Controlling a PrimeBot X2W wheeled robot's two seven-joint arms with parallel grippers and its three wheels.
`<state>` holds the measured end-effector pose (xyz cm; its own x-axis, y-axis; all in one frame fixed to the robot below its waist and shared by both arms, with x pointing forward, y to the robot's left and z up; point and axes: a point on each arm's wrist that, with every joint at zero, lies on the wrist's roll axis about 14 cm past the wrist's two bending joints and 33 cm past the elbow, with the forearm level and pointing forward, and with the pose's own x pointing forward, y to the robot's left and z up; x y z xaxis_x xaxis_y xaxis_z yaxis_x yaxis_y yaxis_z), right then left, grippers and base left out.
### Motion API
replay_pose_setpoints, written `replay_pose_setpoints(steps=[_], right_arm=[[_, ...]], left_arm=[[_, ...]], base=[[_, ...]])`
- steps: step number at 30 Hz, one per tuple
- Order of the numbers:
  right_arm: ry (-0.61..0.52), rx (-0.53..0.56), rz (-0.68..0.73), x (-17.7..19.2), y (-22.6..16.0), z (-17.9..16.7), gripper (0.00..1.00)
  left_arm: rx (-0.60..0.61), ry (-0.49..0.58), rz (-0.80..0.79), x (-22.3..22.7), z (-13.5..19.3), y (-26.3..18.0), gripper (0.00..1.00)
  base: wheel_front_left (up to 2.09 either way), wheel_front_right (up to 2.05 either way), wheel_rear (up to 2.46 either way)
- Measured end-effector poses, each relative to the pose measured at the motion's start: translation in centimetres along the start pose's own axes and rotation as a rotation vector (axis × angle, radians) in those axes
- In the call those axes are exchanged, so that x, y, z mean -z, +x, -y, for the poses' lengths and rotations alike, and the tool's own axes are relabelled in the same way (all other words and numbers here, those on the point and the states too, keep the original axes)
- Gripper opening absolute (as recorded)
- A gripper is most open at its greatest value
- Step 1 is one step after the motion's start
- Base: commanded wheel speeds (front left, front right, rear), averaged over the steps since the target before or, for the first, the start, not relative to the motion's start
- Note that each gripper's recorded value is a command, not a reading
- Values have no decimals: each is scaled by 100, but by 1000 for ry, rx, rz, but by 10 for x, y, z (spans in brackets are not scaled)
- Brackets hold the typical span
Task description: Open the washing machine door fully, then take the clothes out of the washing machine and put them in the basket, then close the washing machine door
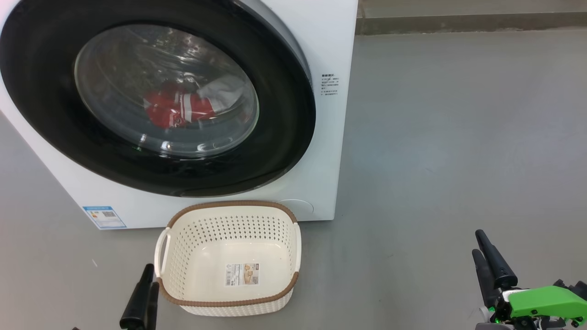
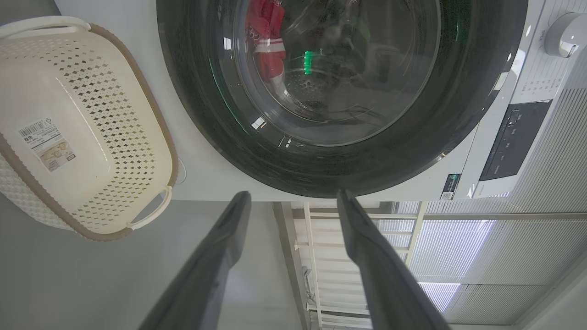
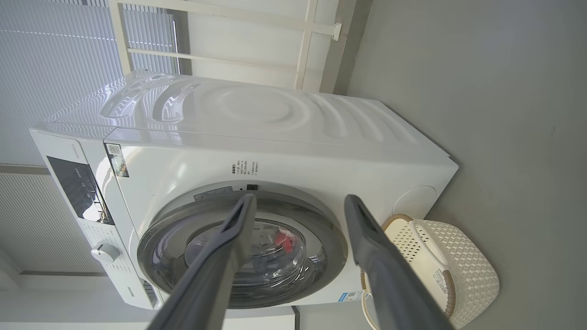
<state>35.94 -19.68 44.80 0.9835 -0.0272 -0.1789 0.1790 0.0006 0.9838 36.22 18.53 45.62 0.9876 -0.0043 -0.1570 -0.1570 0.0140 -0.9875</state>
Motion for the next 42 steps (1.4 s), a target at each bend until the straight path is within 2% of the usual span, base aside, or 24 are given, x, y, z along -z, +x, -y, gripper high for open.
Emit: replay_pose_setpoints(steps=[3, 18, 42], right_arm=[[-24, 1, -2, 1, 0, 0, 100], [-213, 5, 5, 0, 2, 0, 100], [-572, -29, -27, 11, 6, -7, 100]], left_arm=[[2, 22, 3, -1, 1, 0, 100], [15, 268, 21, -3, 9, 1, 100], [-3, 637, 28, 3, 8, -3, 100]], base=[[0, 0, 0], [0, 0, 0], [0, 0, 0]])
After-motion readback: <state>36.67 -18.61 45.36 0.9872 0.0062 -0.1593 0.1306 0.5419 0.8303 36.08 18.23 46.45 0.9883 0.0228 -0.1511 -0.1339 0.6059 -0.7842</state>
